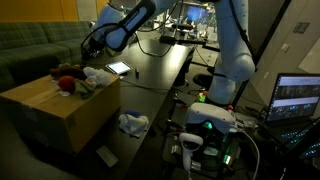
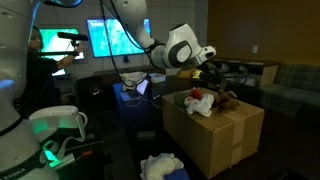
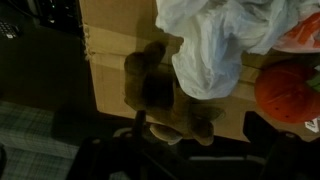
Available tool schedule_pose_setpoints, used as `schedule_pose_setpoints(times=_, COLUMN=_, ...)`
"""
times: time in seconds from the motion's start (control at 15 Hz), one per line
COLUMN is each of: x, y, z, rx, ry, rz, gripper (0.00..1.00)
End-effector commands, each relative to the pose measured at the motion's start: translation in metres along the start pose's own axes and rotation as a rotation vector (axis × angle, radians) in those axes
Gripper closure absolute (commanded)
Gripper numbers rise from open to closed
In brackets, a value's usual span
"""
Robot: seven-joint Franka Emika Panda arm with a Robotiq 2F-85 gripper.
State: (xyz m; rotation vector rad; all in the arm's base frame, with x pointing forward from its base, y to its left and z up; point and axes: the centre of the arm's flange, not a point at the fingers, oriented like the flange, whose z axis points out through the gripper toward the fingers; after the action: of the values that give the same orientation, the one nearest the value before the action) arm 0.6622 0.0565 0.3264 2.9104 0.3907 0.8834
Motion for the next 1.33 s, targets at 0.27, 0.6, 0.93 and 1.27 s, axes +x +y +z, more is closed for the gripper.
schedule_pose_setpoints(times=0.27, x=0.065, y=-0.007, z=0.018, rx=0.004, ry=-0.009, rz=-0.096, gripper=0.0)
schedule_pose_setpoints(times=0.6, x=0.077, y=-0.005, z=0.058, rx=0.044, ry=-0.123, rz=-0.188, gripper=0.0)
schedule_pose_setpoints(times=0.93, x=0.08, y=0.015, z=0.094, rx=0.06, ry=-0.197, rz=-0.235, gripper=0.0)
schedule_pose_setpoints(times=1.27, x=0.083, y=0.041, z=0.122, rx=0.056, ry=-0.239, rz=-0.247, gripper=0.0)
